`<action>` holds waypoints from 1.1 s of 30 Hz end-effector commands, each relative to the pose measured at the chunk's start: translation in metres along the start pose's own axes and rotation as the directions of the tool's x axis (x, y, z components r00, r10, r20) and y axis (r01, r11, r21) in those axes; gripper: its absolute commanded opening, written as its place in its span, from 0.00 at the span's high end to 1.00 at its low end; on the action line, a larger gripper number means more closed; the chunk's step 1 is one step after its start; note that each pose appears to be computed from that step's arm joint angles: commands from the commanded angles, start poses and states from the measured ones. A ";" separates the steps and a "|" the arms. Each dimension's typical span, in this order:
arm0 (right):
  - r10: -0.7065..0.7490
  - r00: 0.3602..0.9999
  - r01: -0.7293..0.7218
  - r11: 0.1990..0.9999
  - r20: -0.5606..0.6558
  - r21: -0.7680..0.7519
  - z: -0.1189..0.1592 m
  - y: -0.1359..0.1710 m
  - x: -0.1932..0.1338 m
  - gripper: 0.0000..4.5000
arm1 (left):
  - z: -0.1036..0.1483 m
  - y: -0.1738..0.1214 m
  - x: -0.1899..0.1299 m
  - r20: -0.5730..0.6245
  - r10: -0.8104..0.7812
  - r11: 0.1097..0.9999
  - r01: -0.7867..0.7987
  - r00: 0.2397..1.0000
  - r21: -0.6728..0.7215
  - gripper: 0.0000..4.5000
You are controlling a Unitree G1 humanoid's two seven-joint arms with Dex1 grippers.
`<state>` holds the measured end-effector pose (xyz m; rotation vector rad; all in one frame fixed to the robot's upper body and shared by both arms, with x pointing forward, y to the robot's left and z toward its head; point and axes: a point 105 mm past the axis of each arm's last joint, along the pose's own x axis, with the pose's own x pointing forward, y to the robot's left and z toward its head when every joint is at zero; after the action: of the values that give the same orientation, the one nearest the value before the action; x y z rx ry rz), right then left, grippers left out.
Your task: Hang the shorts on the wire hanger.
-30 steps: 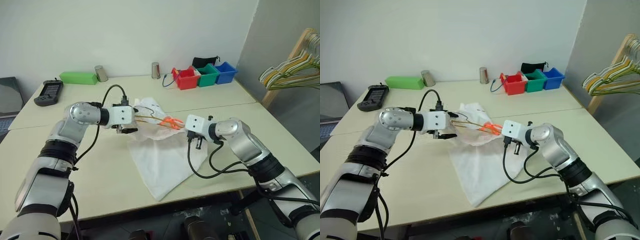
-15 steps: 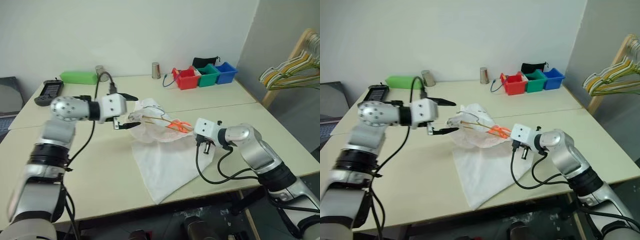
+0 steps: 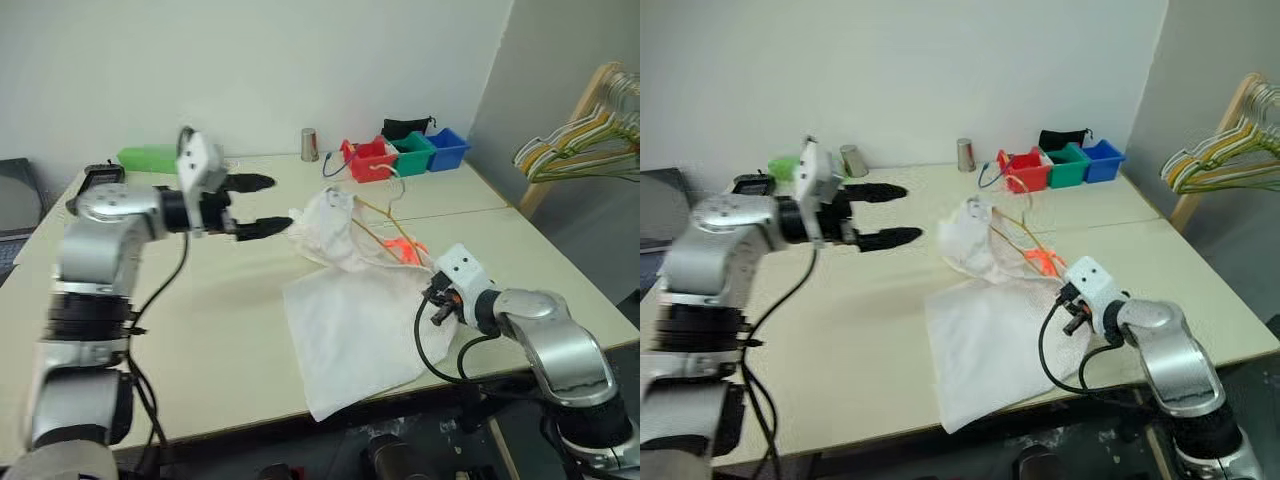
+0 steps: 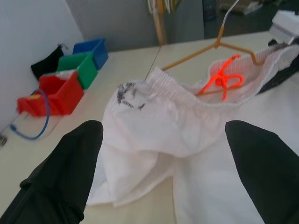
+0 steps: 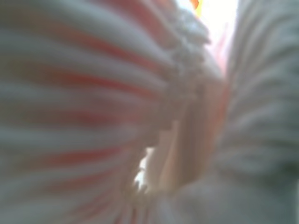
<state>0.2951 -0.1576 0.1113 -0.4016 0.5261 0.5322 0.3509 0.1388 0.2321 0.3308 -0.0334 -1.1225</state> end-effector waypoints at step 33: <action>-0.726 0.648 0.730 0.506 -0.230 0.459 -0.039 -0.149 -0.111 1.00 | 0.079 -0.086 0.176 0.394 -0.107 0.993 0.079 0.913 0.086 0.01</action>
<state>0.2795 -0.3239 0.1578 -0.0582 0.5033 -0.4291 0.3396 -0.0654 0.2403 0.1414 -0.3412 -1.2839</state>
